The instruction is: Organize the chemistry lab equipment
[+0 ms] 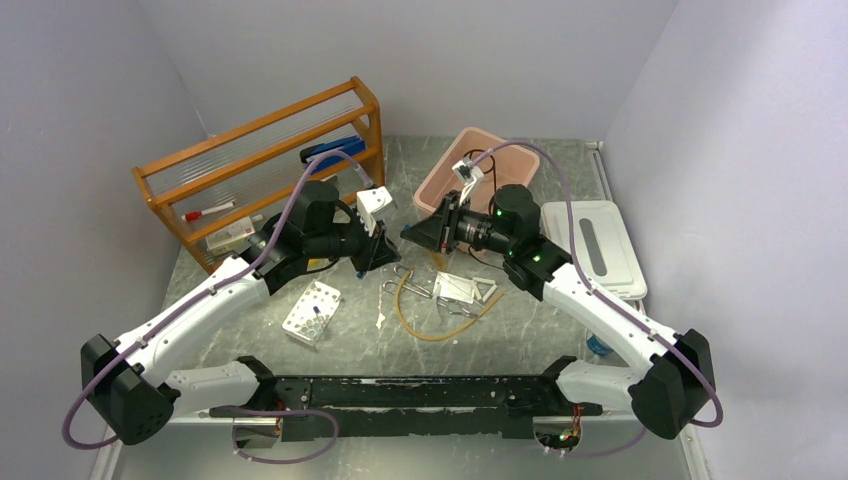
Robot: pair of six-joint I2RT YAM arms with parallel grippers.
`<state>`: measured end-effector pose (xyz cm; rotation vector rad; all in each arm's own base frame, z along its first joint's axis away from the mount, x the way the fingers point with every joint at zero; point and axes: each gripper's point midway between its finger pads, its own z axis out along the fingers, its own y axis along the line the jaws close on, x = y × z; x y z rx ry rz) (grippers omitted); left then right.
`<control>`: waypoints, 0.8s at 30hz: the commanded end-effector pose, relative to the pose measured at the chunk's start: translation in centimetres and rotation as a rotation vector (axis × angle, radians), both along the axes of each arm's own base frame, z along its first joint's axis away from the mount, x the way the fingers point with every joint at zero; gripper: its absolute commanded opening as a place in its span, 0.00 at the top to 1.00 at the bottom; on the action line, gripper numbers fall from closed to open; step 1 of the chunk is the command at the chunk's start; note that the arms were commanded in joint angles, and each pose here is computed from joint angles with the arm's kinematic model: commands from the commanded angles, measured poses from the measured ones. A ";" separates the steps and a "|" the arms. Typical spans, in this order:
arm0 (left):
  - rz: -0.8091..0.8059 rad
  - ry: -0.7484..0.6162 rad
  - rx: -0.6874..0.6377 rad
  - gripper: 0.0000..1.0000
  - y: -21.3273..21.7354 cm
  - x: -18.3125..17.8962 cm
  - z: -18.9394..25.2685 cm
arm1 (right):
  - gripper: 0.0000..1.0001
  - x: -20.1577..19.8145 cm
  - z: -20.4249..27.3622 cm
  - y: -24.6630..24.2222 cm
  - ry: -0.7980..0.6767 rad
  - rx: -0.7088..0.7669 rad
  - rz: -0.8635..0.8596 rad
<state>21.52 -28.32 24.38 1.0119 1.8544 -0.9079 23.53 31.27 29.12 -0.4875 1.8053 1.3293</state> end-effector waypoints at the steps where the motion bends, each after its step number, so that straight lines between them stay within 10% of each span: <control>1: -0.005 -0.033 -0.027 0.81 -0.3 0.0 0.9 | 0.84 1.1 0.0 0.0 -0.067 -0.030 -0.032; 10: 0.184 -0.152 -0.025 0.27 2.8 1.7 3.9 | 0.86 2.9 -0.9 0.2 -0.195 -0.152 -0.080; 24: 0.711 -0.225 -0.244 0.24 11.6 2.3 14.5 | 0.87 -1.8 -8.1 8.8 -0.506 -0.386 0.095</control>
